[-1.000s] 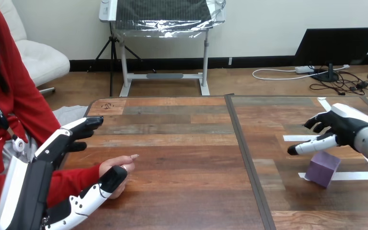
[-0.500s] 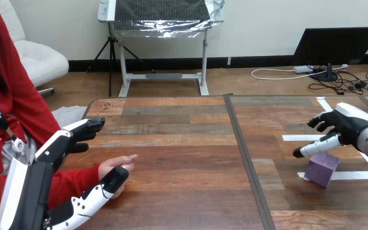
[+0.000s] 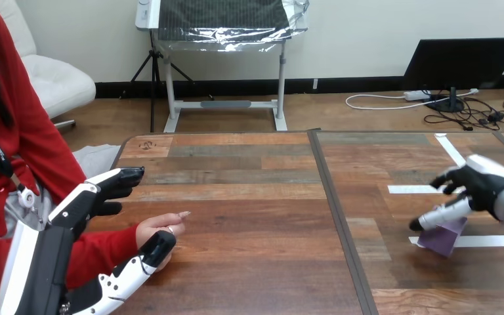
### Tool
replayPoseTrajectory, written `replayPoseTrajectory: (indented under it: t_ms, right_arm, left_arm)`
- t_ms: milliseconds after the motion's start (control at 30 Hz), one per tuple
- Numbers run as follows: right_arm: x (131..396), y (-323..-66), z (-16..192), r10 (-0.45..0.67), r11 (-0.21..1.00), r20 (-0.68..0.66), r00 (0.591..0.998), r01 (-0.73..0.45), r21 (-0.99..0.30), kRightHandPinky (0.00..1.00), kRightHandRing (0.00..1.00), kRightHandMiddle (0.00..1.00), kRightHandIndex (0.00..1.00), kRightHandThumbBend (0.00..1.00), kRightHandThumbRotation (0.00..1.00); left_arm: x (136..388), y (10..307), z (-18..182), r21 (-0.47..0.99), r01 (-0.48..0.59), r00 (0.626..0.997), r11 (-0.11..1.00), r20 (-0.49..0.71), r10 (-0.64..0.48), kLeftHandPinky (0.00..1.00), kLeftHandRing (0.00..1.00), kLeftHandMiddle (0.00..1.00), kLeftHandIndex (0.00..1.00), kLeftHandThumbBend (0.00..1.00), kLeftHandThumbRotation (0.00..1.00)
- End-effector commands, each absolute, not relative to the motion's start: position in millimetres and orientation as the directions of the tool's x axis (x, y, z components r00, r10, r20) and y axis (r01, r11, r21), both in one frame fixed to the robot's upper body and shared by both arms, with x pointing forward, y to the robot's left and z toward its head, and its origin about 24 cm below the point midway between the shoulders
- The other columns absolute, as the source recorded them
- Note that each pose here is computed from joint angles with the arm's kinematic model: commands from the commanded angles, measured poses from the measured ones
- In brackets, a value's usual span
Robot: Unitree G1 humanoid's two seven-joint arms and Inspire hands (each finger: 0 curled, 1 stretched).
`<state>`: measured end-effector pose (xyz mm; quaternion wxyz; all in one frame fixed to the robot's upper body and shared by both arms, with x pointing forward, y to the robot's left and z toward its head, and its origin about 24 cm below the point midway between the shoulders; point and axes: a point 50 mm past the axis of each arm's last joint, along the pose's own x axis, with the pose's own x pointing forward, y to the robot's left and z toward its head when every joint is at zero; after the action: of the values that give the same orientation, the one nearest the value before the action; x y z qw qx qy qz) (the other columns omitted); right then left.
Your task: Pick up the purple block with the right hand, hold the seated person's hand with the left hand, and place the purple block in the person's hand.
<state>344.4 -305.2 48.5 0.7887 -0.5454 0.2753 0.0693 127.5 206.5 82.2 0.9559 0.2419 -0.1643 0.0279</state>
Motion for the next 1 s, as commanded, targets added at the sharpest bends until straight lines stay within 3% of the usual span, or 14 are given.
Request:
replayPoseTrajectory:
  t_ms: [0,367,967]
  right_arm:
    - [344.5,-314.4,57.0,-0.218,0.381,-0.496,0.841,-0.395,-0.836,0.79,0.86,0.86,0.84,0.86,0.32]
    - [343.6,-313.3,53.6,-0.228,0.358,-0.541,0.81,-0.447,-0.82,0.71,0.85,0.88,0.85,0.87,0.36]
    - [341.7,-311.3,48.9,-0.223,0.318,-0.593,0.773,-0.518,-0.794,0.7,0.84,0.88,0.86,0.84,0.4]
  left_arm:
    - [131.4,201.4,97.4,0.456,-0.142,0.915,0.879,0.398,-0.059,0.71,0.77,0.77,0.75,0.65,0.54]
    - [130.5,201.5,98.6,0.455,-0.138,0.916,0.88,0.396,-0.061,0.7,0.77,0.78,0.75,0.63,0.51]
    - [131.2,200.5,102.6,0.44,-0.165,0.897,0.883,0.439,-0.051,0.67,0.74,0.75,0.73,0.62,0.45]
